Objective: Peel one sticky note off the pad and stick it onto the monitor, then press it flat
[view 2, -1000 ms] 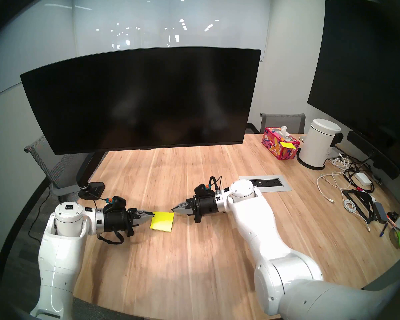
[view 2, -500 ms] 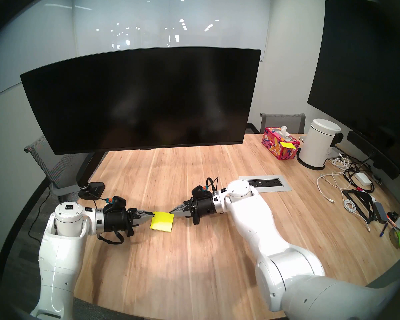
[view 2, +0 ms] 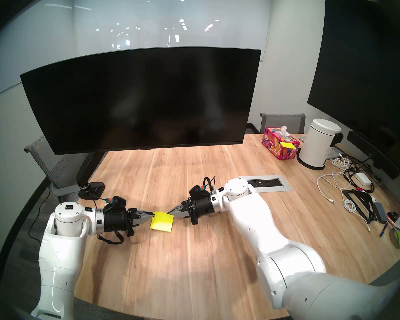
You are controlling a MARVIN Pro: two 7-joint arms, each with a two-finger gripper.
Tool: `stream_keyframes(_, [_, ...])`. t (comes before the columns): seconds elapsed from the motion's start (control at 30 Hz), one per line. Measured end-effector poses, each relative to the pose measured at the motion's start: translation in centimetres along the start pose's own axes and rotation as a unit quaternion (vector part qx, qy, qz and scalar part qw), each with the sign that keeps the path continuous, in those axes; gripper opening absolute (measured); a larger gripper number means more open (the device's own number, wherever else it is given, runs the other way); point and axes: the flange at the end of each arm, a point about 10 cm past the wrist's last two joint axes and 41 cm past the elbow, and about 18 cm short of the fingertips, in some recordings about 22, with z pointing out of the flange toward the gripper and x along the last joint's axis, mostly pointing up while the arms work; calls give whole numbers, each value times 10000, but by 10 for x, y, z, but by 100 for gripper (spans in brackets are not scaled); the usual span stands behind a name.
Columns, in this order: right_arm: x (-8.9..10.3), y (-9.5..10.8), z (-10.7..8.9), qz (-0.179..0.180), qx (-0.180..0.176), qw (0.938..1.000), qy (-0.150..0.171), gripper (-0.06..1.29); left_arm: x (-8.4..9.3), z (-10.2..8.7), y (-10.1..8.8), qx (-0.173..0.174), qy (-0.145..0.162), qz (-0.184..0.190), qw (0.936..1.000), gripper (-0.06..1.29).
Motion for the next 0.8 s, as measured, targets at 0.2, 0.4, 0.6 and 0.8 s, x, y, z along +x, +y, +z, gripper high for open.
stream_keyframes(0.2, [-9,2,3,241,63,9997,-67,-3,0,0,0,-1,-1,-1,10000,-2])
stream_keyframes(0.4, [-13,5,7,310,112,9994,-109,-3,0,0,0,0,-3,-2,10000,-2])
stream_keyframes(0.6, [-15,8,9,340,147,9992,-134,-3,0,0,0,-1,-3,-3,10000,-2])
stream_keyframes(0.8, [-14,11,11,334,172,9992,-146,-3,0,0,0,-3,-5,-3,10000,-2])
